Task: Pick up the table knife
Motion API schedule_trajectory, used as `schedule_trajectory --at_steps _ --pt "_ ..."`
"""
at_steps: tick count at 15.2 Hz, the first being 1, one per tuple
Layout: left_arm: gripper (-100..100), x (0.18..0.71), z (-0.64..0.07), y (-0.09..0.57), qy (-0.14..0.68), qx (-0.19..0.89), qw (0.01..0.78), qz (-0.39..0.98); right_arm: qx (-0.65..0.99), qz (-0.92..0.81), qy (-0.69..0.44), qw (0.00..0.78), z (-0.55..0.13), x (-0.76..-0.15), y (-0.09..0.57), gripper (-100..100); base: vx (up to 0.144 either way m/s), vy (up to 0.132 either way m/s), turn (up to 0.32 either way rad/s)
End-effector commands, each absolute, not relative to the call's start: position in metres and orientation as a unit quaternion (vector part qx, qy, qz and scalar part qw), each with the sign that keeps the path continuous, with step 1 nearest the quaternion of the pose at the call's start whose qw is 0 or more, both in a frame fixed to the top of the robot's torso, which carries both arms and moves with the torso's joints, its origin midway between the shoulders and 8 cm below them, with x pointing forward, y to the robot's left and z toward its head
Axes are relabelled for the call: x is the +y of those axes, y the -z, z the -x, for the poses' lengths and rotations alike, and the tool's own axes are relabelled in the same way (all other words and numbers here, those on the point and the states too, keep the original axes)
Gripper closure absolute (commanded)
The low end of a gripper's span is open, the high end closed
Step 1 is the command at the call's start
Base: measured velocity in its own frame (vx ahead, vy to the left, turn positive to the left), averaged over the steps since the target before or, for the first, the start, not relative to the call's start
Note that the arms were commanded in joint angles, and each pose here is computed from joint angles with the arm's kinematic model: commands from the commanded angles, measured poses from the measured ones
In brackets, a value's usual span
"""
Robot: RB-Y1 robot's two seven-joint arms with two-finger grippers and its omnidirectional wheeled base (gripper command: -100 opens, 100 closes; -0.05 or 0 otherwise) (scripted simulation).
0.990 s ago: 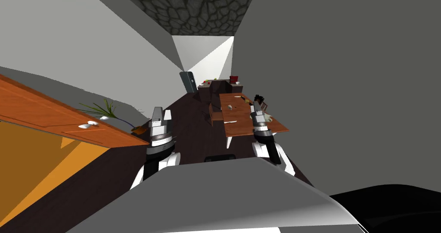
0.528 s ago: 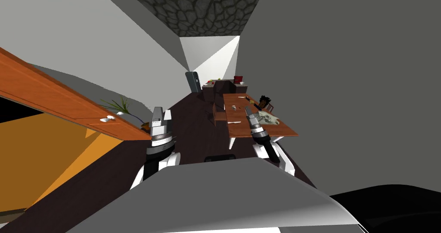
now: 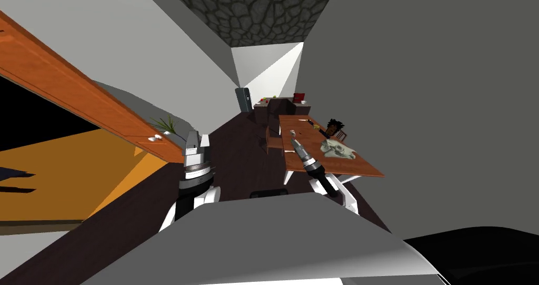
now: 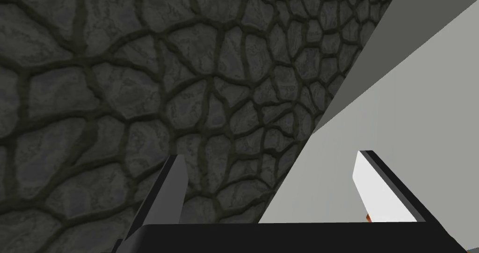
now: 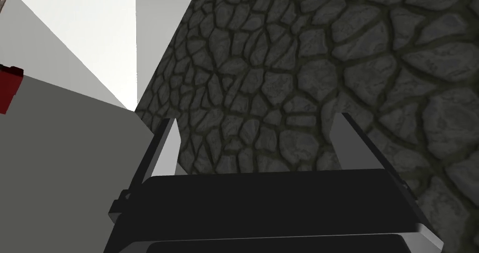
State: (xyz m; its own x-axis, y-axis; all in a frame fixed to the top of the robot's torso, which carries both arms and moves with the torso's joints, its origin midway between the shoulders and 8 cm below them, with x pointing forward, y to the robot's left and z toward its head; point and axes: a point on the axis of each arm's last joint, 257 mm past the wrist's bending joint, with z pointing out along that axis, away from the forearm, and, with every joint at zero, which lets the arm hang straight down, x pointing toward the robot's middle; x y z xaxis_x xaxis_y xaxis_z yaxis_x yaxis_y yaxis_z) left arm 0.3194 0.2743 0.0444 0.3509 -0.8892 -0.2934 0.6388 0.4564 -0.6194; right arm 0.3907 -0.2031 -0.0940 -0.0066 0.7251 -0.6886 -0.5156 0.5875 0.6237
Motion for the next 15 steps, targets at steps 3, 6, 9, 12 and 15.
schedule_trajectory --at_steps 3,6,9,12,15 --pt "0 0.274 -0.319 -0.044 0.480 0.307 0.796 0.204 0.610 -0.054 -0.419 0.670 -0.387 -0.193 0.143 -100 0.035 0.051 0.195" --pt "0 0.274 -0.319 -0.044 0.480 0.307 0.796 0.204 0.638 -0.028 -0.404 0.655 -0.383 -0.192 0.167 -100 0.044 0.046 0.197" --pt "0 0.274 -0.319 -0.044 0.480 0.307 0.796 0.204 0.683 0.011 -0.378 0.625 -0.375 -0.191 0.212 -100 0.052 0.037 0.215" --pt "0 0.274 -0.319 -0.044 0.480 0.307 0.796 0.204 0.710 0.037 -0.359 0.605 -0.368 -0.197 0.239 -100 0.062 0.037 0.196" --pt "0 0.274 -0.319 -0.044 0.480 0.307 0.796 0.204 0.750 0.079 -0.329 0.568 -0.352 -0.206 0.286 -100 0.073 0.020 0.223"
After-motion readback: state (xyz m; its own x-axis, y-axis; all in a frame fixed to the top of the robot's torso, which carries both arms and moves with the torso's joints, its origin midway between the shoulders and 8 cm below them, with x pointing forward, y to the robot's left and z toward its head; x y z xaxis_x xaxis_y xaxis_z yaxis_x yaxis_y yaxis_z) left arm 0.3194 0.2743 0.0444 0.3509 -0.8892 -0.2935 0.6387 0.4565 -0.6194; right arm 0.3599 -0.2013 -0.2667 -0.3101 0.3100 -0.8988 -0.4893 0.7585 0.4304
